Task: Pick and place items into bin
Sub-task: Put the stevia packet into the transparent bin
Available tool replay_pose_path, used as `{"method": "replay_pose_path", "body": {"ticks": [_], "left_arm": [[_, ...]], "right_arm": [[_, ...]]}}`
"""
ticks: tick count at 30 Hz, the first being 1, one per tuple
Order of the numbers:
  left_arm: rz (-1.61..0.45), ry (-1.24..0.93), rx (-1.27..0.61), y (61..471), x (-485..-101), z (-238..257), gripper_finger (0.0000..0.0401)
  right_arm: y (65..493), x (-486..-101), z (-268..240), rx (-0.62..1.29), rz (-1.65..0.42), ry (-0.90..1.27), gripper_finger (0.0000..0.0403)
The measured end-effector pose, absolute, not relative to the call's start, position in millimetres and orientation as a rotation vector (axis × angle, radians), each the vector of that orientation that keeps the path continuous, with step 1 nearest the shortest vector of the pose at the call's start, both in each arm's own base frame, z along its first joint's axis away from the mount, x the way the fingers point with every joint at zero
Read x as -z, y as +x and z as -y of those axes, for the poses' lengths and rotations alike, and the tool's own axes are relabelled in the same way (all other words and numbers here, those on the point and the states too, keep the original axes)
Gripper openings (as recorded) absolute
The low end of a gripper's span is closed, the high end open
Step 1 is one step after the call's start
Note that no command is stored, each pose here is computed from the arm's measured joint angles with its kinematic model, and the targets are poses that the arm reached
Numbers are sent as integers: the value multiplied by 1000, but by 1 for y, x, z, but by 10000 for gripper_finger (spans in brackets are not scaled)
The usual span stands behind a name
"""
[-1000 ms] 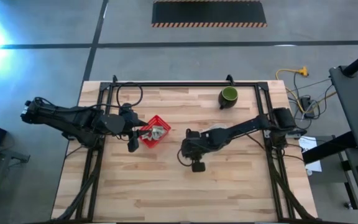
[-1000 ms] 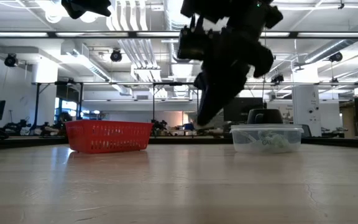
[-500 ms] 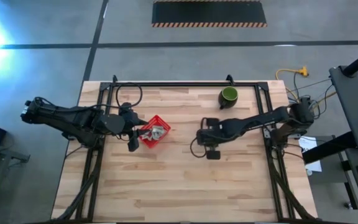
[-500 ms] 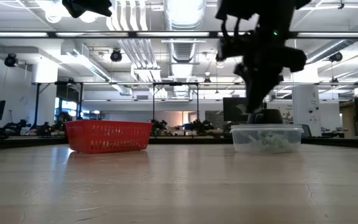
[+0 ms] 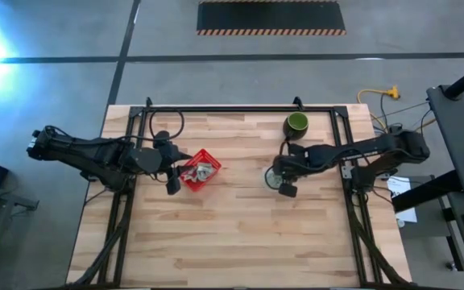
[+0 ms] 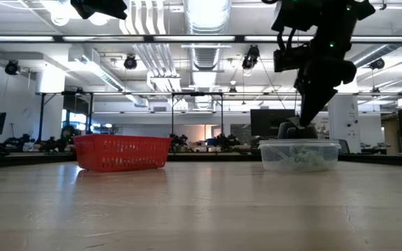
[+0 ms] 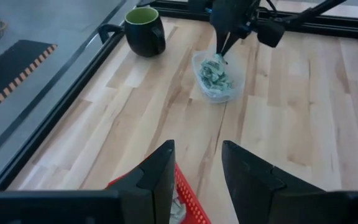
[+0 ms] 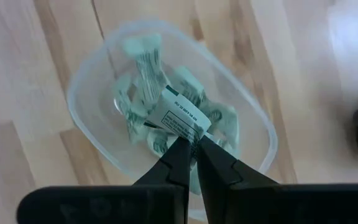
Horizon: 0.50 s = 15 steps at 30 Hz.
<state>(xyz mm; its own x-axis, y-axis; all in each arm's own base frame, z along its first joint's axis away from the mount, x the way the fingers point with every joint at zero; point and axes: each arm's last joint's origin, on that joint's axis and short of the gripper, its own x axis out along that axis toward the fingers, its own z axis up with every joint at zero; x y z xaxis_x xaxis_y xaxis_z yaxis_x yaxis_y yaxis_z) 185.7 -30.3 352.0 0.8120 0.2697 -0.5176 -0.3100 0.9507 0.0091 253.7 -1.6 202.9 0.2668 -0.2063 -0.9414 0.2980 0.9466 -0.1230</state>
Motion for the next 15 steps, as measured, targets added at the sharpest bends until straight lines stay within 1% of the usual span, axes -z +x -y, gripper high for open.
{"method": "replay_pose_path", "body": {"ticks": [11, 15], "left_arm": [[-525, -83, -324, 186, -353, 30, 116], [-497, -98, -320, 188, -355, 30, 116]], "right_arm": [[260, -204, 4, 301, -1182, 77, 16], [261, -205, 3, 286, -1174, 82, 44]]}}
